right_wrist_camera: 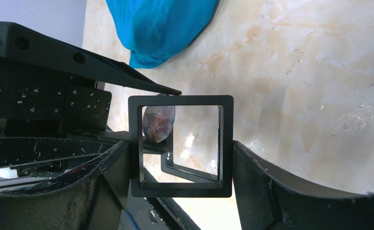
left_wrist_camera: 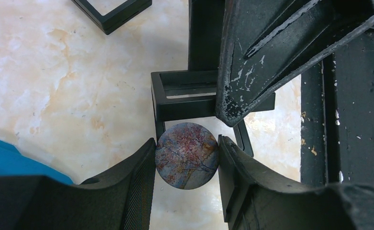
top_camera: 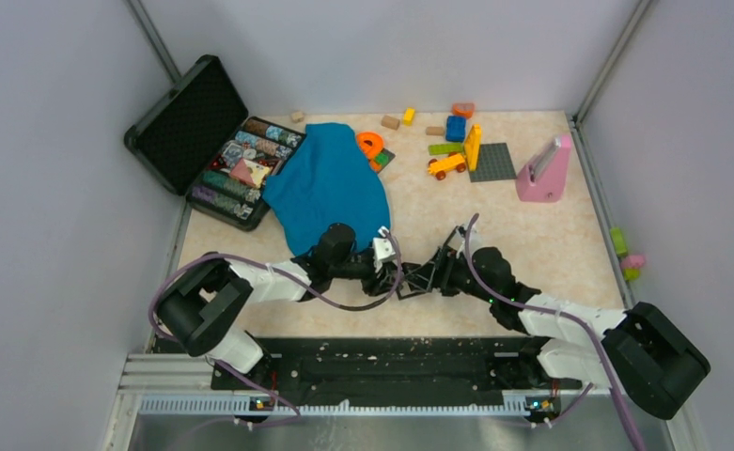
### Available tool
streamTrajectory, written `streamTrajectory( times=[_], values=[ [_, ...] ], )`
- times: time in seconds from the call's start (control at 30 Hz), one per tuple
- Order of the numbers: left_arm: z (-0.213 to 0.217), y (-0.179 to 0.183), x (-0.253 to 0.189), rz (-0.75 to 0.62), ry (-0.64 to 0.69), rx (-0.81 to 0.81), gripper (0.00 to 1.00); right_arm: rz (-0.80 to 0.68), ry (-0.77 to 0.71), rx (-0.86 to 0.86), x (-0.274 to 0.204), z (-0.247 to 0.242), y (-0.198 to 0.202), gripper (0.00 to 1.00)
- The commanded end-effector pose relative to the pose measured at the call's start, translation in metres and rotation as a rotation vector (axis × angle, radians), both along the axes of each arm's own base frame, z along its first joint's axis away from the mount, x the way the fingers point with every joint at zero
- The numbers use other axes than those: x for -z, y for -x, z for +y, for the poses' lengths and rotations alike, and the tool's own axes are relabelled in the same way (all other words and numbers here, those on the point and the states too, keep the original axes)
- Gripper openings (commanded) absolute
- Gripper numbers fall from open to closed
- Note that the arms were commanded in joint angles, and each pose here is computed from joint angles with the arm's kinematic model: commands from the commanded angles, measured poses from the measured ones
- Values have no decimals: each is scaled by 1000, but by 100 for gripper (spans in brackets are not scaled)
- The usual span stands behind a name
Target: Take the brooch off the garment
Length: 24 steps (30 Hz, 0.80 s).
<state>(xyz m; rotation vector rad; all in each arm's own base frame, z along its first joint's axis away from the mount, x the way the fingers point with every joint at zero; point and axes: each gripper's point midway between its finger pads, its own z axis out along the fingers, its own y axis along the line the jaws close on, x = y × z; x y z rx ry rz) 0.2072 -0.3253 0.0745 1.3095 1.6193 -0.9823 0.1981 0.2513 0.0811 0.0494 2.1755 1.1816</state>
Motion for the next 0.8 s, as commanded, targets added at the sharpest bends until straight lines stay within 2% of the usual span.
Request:
streamTrajectory(
  times=[0.0,0.27,0.57,0.7,0.77],
  values=[
    [-10,-6,-11,-26,30,21,31,-31,-25,-36,-7,9,3,68],
    [-12,-5,-13,-30,49,34,31,-24,-28,-68,-1,16,7,76],
    [-13,-2,-10,-11,35,53,30,-8,-19,-87,3,19,9,77],
    [-13,-2,-11,-12,38,54,29,4,-14,-82,5,18,10,91],
    [-14,-2,-10,-12,38,55,29,6,-8,-77,6,17,9,94]
  ],
)
